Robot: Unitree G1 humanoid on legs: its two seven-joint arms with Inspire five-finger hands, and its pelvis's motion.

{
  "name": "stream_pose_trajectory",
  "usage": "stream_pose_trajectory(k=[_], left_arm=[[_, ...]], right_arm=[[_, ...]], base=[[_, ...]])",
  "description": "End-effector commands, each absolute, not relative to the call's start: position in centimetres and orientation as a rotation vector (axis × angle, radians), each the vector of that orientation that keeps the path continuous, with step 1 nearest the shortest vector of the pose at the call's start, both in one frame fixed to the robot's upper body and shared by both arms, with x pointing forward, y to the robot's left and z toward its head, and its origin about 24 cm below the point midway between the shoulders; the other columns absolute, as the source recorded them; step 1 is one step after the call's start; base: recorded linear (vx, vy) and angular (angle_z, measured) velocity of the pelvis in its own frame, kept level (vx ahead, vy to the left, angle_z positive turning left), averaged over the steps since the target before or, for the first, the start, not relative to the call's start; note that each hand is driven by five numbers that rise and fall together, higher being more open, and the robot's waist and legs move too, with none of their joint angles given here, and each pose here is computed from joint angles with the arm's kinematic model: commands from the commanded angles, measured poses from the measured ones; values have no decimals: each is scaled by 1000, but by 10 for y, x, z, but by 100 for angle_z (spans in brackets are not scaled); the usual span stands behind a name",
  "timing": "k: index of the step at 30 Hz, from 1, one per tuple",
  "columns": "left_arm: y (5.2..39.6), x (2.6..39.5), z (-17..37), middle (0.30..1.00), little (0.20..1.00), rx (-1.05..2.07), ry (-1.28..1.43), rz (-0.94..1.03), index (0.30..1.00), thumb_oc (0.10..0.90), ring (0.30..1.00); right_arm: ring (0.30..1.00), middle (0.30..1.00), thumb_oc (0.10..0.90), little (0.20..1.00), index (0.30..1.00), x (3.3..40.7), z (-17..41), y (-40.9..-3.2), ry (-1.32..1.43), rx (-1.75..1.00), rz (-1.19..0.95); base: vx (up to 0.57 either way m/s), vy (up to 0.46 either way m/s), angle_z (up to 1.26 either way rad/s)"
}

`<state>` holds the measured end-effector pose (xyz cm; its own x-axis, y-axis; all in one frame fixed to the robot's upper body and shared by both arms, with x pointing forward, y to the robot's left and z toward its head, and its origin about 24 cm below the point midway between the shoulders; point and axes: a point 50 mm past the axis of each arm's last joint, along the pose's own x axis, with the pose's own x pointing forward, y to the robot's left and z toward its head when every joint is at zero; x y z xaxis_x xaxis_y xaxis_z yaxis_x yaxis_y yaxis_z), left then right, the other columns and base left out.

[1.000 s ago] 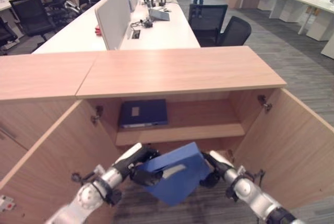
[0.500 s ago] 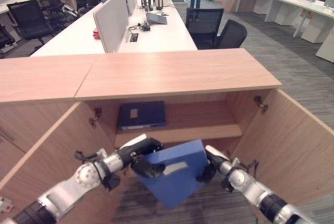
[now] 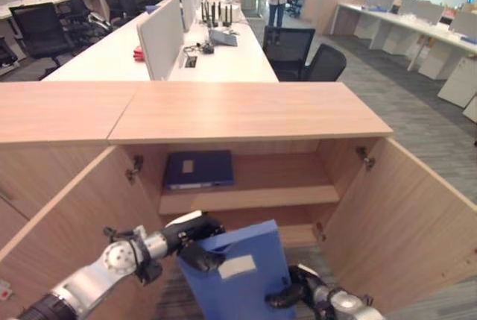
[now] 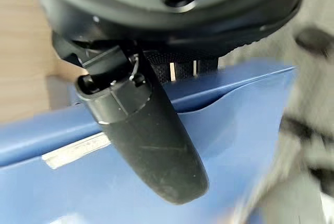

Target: Put the empty folder in the office cabinet

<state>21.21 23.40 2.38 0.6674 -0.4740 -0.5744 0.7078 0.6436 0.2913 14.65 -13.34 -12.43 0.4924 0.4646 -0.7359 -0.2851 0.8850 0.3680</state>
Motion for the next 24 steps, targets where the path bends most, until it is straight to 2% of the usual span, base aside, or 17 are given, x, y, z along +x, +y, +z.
stream_pose_trajectory(k=[1, 2, 6, 8, 10, 12, 17, 19, 23, 24], left_arm=[[141, 233, 91, 853, 853, -7, -85, -905, 853, 769, 853], [143, 233, 88, 900, 900, -8, -77, -881, 900, 800, 900], [153, 232, 70, 900, 900, -46, -30, -754, 900, 800, 900], [167, 229, 43, 900, 900, -108, 61, -579, 900, 800, 900], [172, 228, 34, 900, 900, -135, 94, -521, 900, 800, 900], [183, 220, 1, 900, 900, -259, 207, -317, 900, 800, 900], [203, 204, -23, 900, 900, -269, 304, -141, 900, 800, 900], [221, 186, -43, 900, 900, -262, 389, -4, 900, 800, 900], [234, 171, -66, 900, 900, -325, 461, 203, 900, 800, 900], [238, 158, -85, 900, 900, -359, 542, 311, 900, 800, 900]], right_arm=[[300, 300, 400, 300, 300, 182, -74, -32, 708, 730, 702], [300, 300, 400, 300, 300, 181, -76, -34, 713, 738, 679], [300, 300, 400, 300, 300, 179, -81, -38, 723, 787, 597], [300, 300, 400, 300, 300, 177, -88, -42, 746, 879, 471], [300, 300, 400, 300, 300, 176, -90, -44, 751, 904, 432], [300, 300, 400, 300, 300, 174, -95, -51, 761, 969, 325], [300, 300, 400, 300, 300, 173, -108, -73, 774, 985, 161], [300, 300, 400, 300, 300, 172, -115, -85, 787, 978, 72], [300, 300, 400, 300, 300, 174, -118, -100, 763, 996, -36], [300, 300, 400, 300, 300, 174, -121, -108, 752, 1019, -121]], base=[[0, 0, 0], [0, 0, 0], [1, -1, 1], [4, -2, 6], [3, -2, 2], [-5, -8, -2], [-2, -2, -1], [16, -22, 4], [2, -9, 1], [13, -29, 6]])
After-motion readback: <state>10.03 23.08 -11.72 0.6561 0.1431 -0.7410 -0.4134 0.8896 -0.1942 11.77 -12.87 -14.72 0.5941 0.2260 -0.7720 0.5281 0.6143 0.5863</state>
